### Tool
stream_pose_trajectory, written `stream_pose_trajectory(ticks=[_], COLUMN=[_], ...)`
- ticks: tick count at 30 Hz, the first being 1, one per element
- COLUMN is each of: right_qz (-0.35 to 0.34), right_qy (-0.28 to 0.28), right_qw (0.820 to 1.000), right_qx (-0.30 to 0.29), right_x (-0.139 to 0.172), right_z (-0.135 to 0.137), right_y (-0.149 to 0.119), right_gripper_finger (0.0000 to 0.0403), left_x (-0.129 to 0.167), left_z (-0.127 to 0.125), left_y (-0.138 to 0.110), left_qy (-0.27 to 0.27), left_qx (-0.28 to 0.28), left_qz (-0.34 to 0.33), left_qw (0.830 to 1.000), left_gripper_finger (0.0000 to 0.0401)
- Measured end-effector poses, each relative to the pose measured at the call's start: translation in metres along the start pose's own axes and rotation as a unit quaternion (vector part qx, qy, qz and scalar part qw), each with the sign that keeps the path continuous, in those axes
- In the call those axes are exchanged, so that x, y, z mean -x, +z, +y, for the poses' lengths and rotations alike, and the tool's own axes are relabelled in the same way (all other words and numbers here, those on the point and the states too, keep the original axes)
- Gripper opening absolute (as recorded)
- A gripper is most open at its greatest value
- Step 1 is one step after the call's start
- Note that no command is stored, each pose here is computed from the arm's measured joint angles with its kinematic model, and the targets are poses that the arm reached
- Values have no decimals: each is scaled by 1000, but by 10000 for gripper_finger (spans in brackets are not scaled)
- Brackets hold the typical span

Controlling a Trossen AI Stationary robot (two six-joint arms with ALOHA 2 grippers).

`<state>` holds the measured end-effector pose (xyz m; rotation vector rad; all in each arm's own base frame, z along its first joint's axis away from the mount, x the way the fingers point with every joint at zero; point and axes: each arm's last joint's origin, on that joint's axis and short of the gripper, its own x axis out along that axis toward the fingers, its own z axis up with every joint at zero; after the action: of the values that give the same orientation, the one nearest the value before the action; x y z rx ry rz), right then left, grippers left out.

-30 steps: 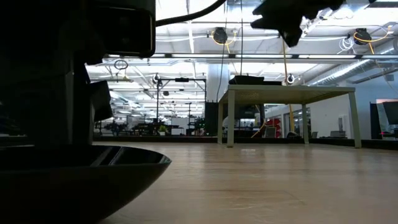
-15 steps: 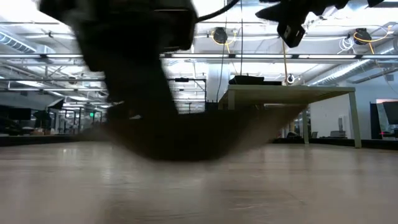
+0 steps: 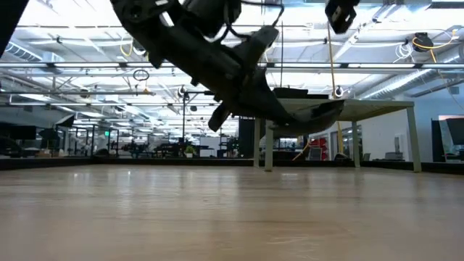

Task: Pick & Place Mini shaped plates
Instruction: Stack the black leaf-shaped plate on top of the leaf-shaped plate on the shelf

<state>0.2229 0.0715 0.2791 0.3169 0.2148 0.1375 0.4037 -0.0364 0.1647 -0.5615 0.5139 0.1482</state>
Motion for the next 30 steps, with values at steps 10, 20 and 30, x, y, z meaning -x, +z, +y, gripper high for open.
stream_pose_trajectory(ticks=[10, 20, 30], right_qz=[-46, -51, -49], right_qy=[-8, -18, -18], right_qw=[994, 988, 988], right_qx=[103, 144, 143], right_x=[6, 5, 5], right_z=[0, -4, -4], right_y=[11, 13, 13], right_gripper_finger=[102, 102, 102], left_x=[-16, -37, -36], left_z=[16, 20, 20], left_y=[28, 19, 18], left_qy=[5, 43, 48], left_qx=[-36, -57, -45], left_qz=[31, 115, 121], left_qw=[999, 991, 991], left_gripper_finger=[11, 12, 9])
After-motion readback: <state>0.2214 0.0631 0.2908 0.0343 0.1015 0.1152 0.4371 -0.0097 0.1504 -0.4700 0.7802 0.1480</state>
